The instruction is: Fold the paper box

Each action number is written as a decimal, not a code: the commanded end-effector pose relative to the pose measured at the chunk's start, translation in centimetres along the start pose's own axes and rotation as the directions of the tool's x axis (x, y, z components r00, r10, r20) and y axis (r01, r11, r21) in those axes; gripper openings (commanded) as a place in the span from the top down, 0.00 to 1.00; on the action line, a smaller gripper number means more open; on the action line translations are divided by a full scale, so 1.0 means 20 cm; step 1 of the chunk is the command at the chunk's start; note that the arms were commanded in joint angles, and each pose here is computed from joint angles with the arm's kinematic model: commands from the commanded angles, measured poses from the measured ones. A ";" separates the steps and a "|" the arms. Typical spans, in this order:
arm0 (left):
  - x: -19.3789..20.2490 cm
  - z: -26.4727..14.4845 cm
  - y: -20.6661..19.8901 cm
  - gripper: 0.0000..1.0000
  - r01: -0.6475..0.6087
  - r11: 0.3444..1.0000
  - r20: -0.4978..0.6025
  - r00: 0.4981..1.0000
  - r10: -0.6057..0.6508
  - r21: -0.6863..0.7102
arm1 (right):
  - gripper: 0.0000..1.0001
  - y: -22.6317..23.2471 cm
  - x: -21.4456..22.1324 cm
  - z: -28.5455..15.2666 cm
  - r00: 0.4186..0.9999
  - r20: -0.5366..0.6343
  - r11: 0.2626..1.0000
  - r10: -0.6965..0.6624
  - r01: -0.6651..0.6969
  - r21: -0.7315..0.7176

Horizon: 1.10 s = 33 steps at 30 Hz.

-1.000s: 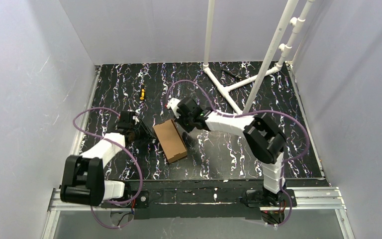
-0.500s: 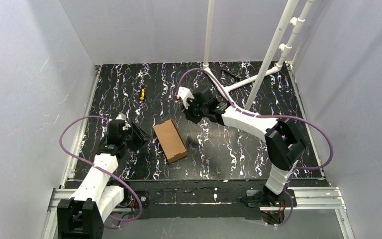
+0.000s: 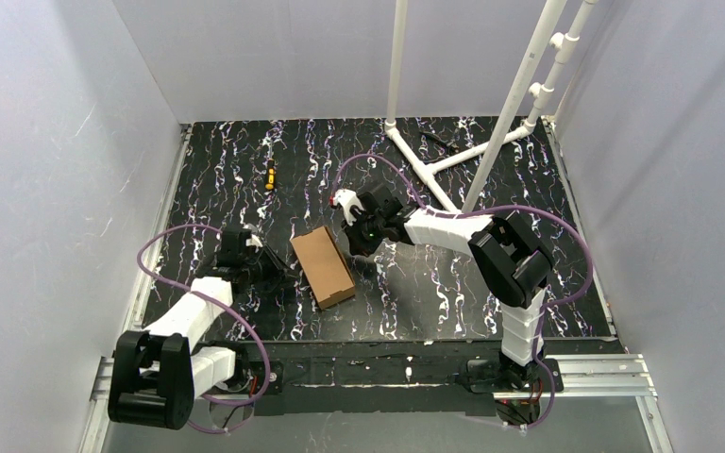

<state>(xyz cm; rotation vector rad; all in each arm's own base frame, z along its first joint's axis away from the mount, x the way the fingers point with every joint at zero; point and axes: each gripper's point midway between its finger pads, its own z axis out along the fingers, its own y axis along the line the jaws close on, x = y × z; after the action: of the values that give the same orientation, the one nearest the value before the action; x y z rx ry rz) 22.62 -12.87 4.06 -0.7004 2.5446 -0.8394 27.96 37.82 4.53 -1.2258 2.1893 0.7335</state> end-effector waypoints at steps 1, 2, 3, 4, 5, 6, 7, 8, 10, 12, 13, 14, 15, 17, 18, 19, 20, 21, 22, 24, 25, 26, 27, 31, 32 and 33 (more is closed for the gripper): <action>0.00 0.02 -0.08 0.86 -0.029 0.999 -0.009 1.000 0.029 0.026 | 0.94 0.11 -0.11 0.00 0.998 0.060 0.998 -0.013 0.016 -0.061; 0.00 0.03 -0.08 0.86 -0.032 0.999 -0.011 0.999 0.032 0.021 | 0.94 0.11 -0.11 0.00 0.998 0.061 0.998 -0.014 0.018 -0.064; 0.00 0.04 -0.09 0.86 -0.033 0.999 -0.012 0.999 0.033 0.018 | 0.94 0.12 -0.12 0.00 0.998 0.063 0.998 -0.015 0.019 -0.067; 0.00 0.04 -0.09 0.86 -0.036 0.999 -0.014 0.999 0.036 0.015 | 0.94 0.12 -0.12 -0.01 0.998 0.064 0.997 -0.016 0.021 -0.068; 0.00 0.05 -0.09 0.86 -0.036 0.999 -0.016 0.999 0.036 0.013 | 0.94 0.12 -0.12 -0.01 0.998 0.066 0.997 -0.018 0.023 -0.067; 0.00 0.05 -0.10 0.86 -0.039 0.999 -0.018 0.999 0.039 0.014 | 0.94 0.12 -0.13 -0.02 0.997 0.069 0.998 -0.019 0.024 -0.066; 0.01 0.06 -0.11 0.86 -0.043 0.999 -0.023 0.999 0.044 0.015 | 0.95 0.13 -0.13 -0.02 0.997 0.071 0.997 -0.023 0.028 -0.071; 0.01 0.07 -0.11 0.86 -0.045 0.999 -0.030 0.999 0.045 0.015 | 0.95 0.13 -0.13 -0.02 0.997 0.072 0.997 -0.023 0.029 -0.072; 0.00 0.08 -0.14 0.86 -0.054 0.998 -0.037 0.998 0.055 0.020 | 0.96 0.14 -0.15 -0.04 0.996 0.077 0.996 -0.037 0.043 -0.076; 0.00 0.10 -0.18 0.86 -0.065 0.998 -0.043 0.997 0.067 0.026 | 0.97 0.14 -0.17 -0.08 0.994 0.088 0.995 -0.059 0.065 -0.073; -0.01 0.10 -0.20 0.86 -0.070 0.997 -0.045 0.996 0.072 0.029 | 0.97 0.14 -0.19 -0.10 0.993 0.097 0.994 -0.073 0.080 -0.069; -0.02 0.11 -0.23 0.86 -0.080 0.996 -0.045 0.996 0.082 0.039 | 0.97 0.14 -0.21 -0.12 0.991 0.104 0.994 -0.086 0.092 -0.063; -0.03 0.12 -0.26 0.86 -0.089 0.995 -0.049 0.995 0.091 0.044 | 0.97 0.14 -0.22 -0.15 0.989 0.110 0.993 -0.099 0.106 -0.053; -0.05 0.15 -0.32 0.86 -0.105 0.993 -0.051 0.993 0.108 0.051 | 0.97 0.14 -0.26 -0.20 0.983 0.127 0.991 -0.129 0.134 -0.030; -0.05 0.17 -0.35 0.86 -0.113 0.992 -0.060 0.991 0.116 0.060 | 0.97 0.13 -0.27 -0.23 0.981 0.131 0.989 -0.143 0.147 -0.017; -0.06 0.19 -0.39 0.86 -0.121 0.991 -0.065 0.990 0.125 0.065 | 0.97 0.13 -0.28 -0.24 0.979 0.131 0.988 -0.156 0.157 -0.001; -0.06 0.21 -0.42 0.86 -0.130 0.989 -0.070 0.988 0.135 0.070 | 0.97 0.12 -0.29 -0.26 0.977 0.131 0.986 -0.167 0.167 0.014; -0.07 0.23 -0.45 0.86 -0.136 0.988 -0.075 0.987 0.142 0.074 | 0.97 0.11 -0.29 -0.27 0.976 0.129 0.984 -0.176 0.174 0.023; -0.07 0.26 -0.48 0.86 -0.144 0.987 -0.082 0.985 0.150 0.077 | 0.97 0.11 -0.29 -0.28 0.975 0.123 0.983 -0.183 0.181 0.028; -0.09 0.31 -0.55 0.86 -0.151 0.985 -0.095 0.983 0.160 0.087 | 0.98 0.10 -0.27 -0.29 0.976 0.104 0.981 -0.193 0.190 0.034; -0.09 0.34 -0.56 0.86 -0.151 0.985 -0.106 0.981 0.160 0.087 | 0.97 0.10 -0.26 -0.28 0.976 0.092 0.981 -0.196 0.193 0.035; -0.09 0.36 -0.60 0.86 -0.154 0.983 -0.109 0.980 0.165 0.099 | 0.98 0.09 -0.25 -0.28 0.977 0.078 0.980 -0.199 0.196 0.042; -0.09 0.38 -0.61 0.86 -0.153 0.983 -0.118 0.979 0.165 0.102 | 0.98 0.08 -0.24 -0.28 0.977 0.069 0.979 -0.201 0.199 0.042; -0.10 0.45 -0.61 0.86 -0.148 0.985 -0.142 0.977 0.159 0.087 | 0.99 0.11 -0.25 -0.28 0.973 0.046 0.974 -0.225 0.223 0.034; -0.10 0.46 -0.60 0.86 -0.157 0.984 -0.140 0.976 0.167 0.082 | 0.99 0.13 -0.26 -0.27 0.970 0.045 0.971 -0.238 0.237 0.035; -0.11 0.47 -0.58 0.86 -0.160 0.985 -0.142 0.975 0.169 0.067 | 0.99 0.14 -0.26 -0.27 0.968 0.042 0.969 -0.246 0.245 0.032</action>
<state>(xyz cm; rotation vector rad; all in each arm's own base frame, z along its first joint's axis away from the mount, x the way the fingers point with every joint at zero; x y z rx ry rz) 30.34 -21.43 2.30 -0.5058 2.7507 -0.8108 30.99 35.66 12.15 -1.2795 1.9928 0.4874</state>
